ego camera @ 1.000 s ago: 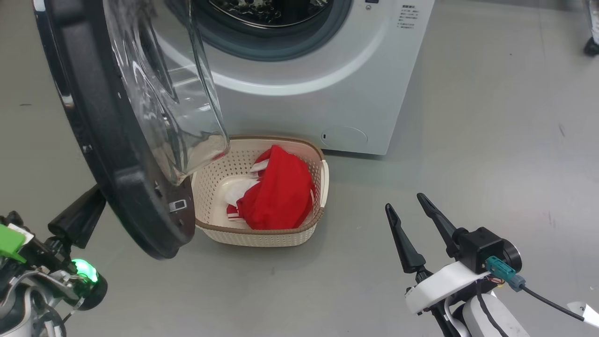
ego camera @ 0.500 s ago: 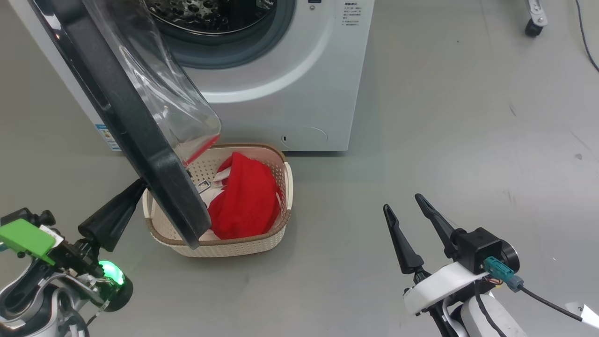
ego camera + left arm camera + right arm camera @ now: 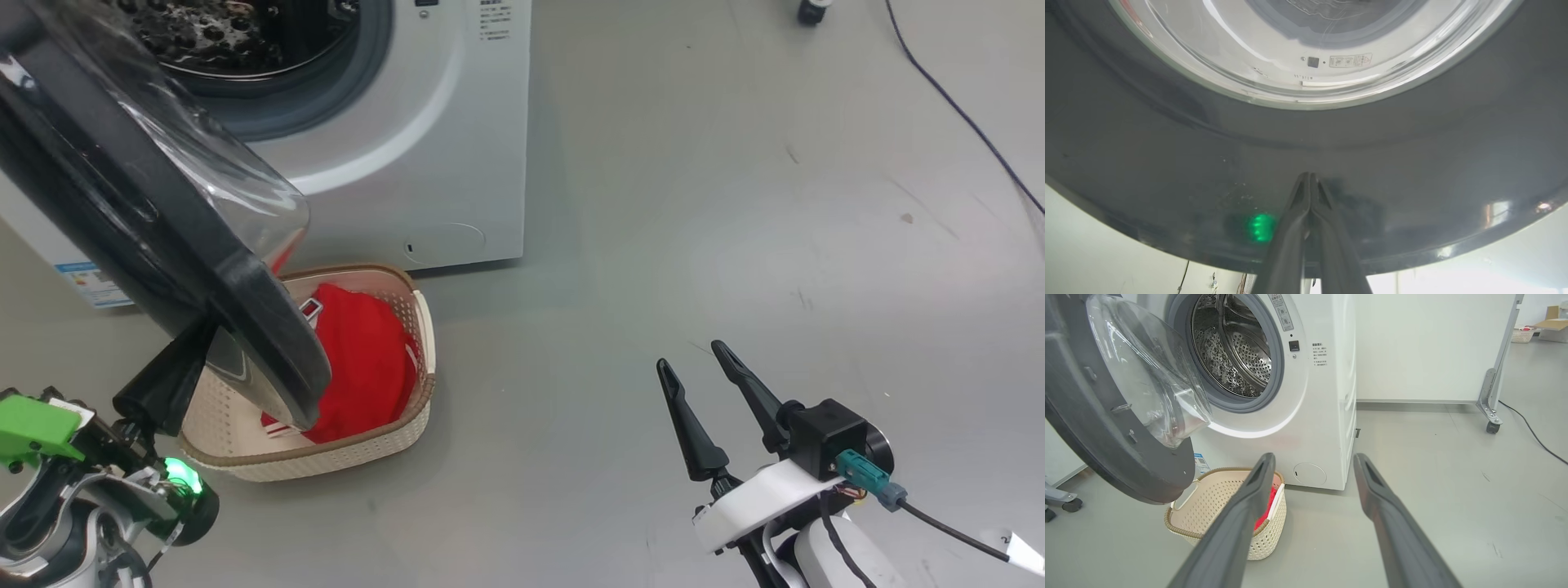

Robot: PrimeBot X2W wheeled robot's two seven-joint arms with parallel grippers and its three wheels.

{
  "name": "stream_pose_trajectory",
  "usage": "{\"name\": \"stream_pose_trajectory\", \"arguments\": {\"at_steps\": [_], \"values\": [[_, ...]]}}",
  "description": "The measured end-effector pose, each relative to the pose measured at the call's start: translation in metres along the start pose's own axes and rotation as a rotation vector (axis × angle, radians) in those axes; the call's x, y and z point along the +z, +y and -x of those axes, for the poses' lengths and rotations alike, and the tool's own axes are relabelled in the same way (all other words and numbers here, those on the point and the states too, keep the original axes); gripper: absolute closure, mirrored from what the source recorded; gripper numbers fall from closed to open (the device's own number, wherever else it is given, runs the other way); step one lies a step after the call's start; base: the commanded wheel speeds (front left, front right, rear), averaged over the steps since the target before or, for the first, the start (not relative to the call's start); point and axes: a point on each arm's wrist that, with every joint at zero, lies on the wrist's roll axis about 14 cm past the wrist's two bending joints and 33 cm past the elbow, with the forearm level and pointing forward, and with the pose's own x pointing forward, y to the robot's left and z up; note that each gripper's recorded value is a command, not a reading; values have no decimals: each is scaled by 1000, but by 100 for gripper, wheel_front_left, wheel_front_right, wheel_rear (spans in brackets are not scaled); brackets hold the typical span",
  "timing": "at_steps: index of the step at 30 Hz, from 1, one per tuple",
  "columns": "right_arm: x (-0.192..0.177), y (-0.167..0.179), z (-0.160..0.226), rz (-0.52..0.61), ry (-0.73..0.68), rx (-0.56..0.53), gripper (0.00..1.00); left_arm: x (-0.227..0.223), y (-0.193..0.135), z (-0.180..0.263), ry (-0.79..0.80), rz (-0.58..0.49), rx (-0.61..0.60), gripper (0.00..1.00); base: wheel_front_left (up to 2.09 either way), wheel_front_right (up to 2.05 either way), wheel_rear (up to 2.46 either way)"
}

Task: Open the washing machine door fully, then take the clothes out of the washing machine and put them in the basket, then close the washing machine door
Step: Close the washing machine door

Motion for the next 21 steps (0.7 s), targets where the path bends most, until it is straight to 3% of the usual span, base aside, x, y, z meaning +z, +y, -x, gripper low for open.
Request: {"name": "stream_pose_trajectory", "arguments": {"at_steps": [21], "values": [[6,-53,34,-30,-16,-223,0,-21,9,-101,4,47,2,100,0,0,0]]}}
